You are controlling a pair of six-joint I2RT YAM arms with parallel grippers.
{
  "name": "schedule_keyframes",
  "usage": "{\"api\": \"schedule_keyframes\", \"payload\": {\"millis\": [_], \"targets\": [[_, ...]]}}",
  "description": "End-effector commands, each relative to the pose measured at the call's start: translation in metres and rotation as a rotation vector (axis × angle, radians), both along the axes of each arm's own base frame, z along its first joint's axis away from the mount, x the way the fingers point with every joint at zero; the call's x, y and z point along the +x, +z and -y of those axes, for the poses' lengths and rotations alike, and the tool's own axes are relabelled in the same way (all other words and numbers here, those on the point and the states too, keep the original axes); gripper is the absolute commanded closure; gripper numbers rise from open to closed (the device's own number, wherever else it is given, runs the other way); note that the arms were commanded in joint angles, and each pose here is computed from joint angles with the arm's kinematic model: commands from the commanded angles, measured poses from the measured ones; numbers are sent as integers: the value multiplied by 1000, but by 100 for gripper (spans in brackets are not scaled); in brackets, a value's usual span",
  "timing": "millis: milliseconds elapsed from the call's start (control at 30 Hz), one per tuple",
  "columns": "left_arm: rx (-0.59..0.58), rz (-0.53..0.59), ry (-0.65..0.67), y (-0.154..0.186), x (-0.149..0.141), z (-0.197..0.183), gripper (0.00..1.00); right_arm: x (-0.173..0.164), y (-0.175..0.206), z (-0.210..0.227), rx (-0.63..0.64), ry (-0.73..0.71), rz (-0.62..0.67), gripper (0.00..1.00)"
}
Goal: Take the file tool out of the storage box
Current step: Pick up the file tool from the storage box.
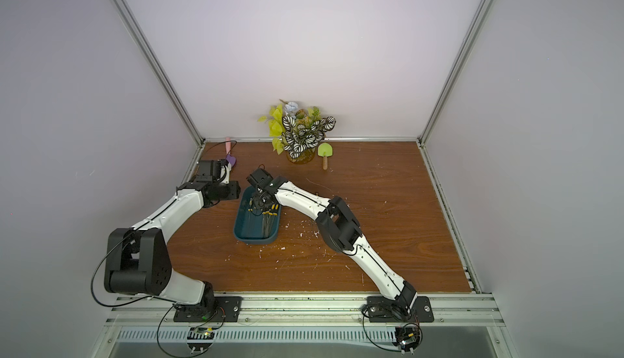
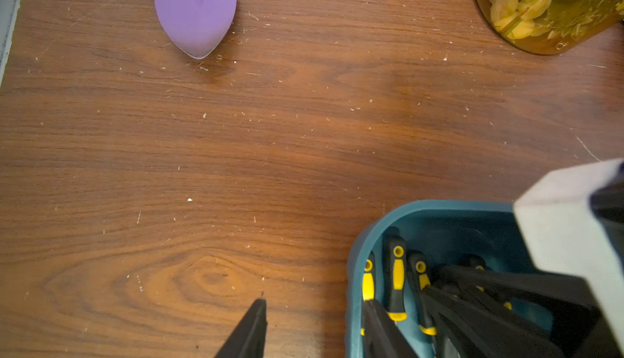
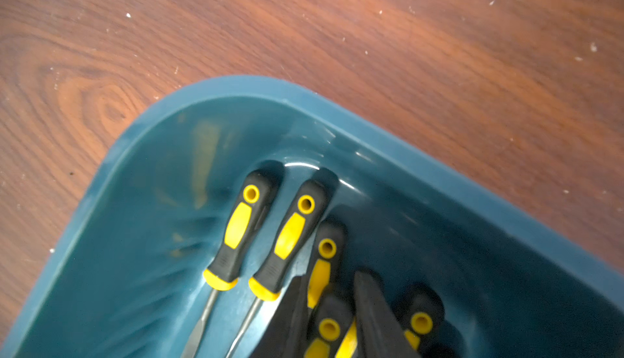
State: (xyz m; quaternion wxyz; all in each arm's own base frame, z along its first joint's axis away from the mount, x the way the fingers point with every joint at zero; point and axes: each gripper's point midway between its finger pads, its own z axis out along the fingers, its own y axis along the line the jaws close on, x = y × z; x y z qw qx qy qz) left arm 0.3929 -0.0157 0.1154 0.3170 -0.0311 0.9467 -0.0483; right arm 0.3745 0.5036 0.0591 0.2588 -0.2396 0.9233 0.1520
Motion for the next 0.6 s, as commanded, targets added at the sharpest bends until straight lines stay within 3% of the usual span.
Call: {"api": "schedule_keyframes", "payload": {"millis": [0,267,567], "targets": [[4,10,9,3,-1,-5,51,-3,4,-1,-12,0,-13,73],[4,6,8,1,-1,-5,50,1,25,-10,52,13,20,87],[15,7,14,1,0,-7,50,9,102,-18,228,19,116,89]]}}
